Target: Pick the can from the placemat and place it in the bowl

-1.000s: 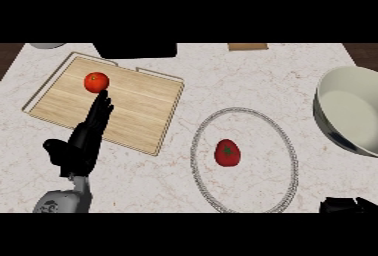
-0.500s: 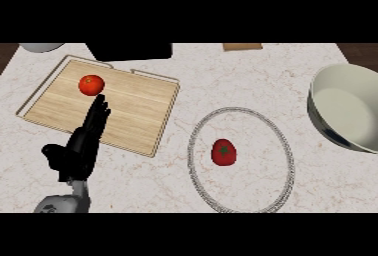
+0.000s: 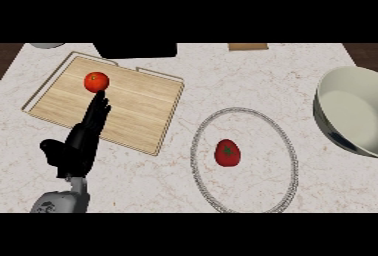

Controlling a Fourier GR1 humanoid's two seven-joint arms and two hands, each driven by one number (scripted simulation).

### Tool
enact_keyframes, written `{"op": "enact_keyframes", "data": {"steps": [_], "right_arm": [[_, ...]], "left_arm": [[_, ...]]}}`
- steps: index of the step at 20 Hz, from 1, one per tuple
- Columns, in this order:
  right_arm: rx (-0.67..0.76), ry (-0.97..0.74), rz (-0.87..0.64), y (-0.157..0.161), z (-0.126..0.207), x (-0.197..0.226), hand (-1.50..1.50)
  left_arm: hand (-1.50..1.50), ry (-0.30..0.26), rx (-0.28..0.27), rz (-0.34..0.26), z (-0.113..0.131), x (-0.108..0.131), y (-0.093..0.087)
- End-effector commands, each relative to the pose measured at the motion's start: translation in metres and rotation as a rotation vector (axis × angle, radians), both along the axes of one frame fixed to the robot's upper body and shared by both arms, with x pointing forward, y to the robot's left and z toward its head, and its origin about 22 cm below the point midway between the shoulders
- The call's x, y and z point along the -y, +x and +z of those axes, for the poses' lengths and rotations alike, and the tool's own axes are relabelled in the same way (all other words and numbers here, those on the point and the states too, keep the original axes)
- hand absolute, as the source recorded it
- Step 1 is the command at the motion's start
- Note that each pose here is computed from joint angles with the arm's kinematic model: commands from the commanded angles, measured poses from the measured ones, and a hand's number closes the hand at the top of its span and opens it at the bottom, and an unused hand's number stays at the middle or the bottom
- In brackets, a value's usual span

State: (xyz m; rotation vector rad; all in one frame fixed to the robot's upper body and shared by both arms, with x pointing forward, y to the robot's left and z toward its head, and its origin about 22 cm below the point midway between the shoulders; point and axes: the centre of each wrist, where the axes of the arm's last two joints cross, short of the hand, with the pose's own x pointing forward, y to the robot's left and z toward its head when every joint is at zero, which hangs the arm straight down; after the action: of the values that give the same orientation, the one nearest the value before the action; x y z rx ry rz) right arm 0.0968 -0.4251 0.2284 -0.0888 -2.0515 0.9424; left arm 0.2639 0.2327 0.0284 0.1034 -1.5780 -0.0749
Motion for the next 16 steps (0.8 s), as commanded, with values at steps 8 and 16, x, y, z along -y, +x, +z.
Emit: {"op": "enact_keyframes", "data": {"steps": [8,16], "right_arm": [[-0.043,0.035,-0.042,0.031,0.059,0.001,1.50],[0.104,-0.221,-0.268,0.069,0.078,0.002,1.50]], "left_arm": [[0.00,0.000,0.037,-0.039,0.004,0.036,0.002],[0.00,-0.010,0.026,-0.085,0.002,0.033,0.005]]}}
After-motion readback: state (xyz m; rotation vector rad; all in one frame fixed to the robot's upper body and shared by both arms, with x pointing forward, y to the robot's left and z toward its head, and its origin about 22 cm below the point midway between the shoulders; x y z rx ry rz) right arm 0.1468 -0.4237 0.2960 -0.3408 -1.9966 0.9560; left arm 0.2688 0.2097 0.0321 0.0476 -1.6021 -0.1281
